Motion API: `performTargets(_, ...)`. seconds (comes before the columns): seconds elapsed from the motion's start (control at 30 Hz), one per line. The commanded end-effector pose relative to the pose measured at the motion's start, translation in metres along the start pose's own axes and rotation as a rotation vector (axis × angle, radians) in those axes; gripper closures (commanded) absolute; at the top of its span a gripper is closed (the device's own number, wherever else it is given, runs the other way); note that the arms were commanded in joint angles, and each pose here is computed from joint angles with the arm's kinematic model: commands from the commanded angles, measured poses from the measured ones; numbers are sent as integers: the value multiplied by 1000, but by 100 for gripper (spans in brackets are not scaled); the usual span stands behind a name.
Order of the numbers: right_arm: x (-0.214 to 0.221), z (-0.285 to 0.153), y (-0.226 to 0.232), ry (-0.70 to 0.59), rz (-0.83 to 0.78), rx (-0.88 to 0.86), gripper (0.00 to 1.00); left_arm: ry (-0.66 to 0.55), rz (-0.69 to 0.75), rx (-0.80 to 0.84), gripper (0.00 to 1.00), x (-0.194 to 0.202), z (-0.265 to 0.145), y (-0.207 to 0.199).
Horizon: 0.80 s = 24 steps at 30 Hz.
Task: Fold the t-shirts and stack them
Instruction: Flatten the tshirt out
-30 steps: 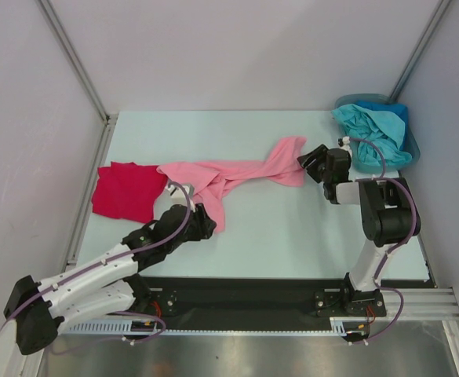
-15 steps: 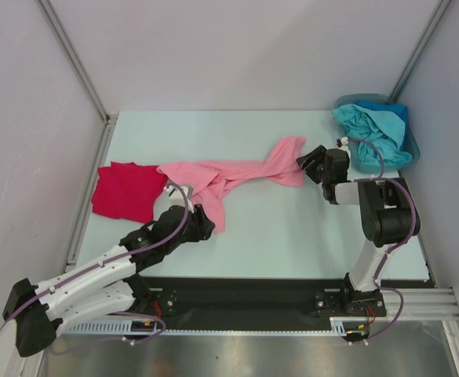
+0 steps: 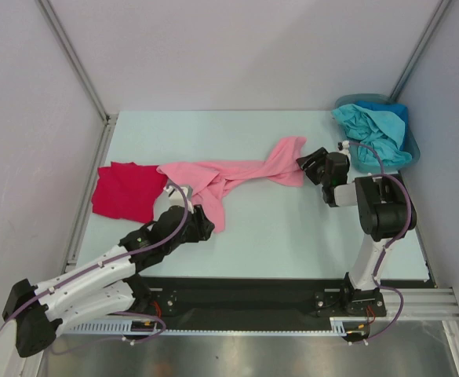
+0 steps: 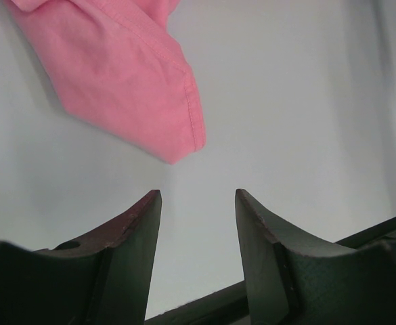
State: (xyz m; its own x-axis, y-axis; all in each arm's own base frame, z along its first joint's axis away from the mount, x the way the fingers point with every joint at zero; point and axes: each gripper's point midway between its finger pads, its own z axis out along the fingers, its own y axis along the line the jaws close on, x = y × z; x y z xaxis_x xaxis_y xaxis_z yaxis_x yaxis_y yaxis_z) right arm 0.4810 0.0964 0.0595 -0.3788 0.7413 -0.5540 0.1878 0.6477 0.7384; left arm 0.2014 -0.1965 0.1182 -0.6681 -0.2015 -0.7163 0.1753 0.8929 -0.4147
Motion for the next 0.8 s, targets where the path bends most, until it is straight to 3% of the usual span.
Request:
performTargets(0.0,-8,3,-4,-40,39,-40,42,-59,-7,42,47,-22,-9,-15)
performTargets(0.77,-8,20,-19,-43,39,-5,42,-58,-4,38,47,-23,-8,-16)
